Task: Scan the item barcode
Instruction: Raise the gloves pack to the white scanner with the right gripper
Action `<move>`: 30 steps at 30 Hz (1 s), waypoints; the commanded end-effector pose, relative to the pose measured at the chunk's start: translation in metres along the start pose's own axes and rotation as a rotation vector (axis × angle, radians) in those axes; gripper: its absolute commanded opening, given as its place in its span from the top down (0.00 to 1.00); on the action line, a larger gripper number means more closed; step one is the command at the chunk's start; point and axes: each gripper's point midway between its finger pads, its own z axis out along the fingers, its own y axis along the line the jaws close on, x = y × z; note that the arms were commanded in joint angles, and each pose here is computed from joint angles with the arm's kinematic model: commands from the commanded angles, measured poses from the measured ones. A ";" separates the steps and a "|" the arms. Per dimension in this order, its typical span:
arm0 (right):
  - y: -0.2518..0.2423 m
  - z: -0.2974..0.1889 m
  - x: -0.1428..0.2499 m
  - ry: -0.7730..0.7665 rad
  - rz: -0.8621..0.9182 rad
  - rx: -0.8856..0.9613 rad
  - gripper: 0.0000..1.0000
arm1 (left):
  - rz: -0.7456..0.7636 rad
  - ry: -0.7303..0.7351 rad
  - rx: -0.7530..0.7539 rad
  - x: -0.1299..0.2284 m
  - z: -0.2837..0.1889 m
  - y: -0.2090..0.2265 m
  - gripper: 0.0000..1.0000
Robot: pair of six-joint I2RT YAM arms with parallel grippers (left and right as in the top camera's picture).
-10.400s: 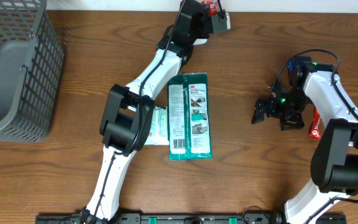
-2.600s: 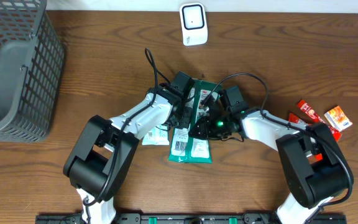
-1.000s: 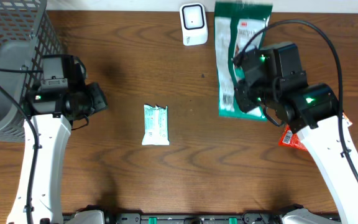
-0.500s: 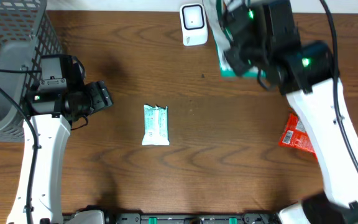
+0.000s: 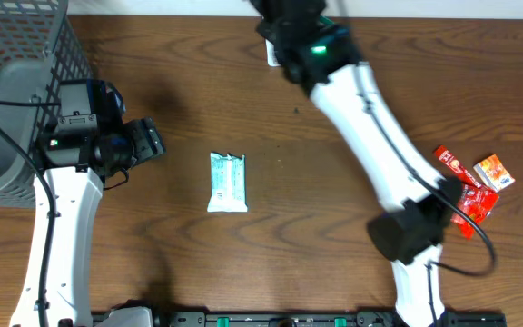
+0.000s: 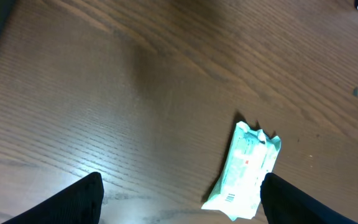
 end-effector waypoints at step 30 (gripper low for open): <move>0.127 0.165 0.045 0.039 -0.357 0.328 0.99 | 0.008 -0.017 -0.003 -0.005 -0.004 0.000 0.18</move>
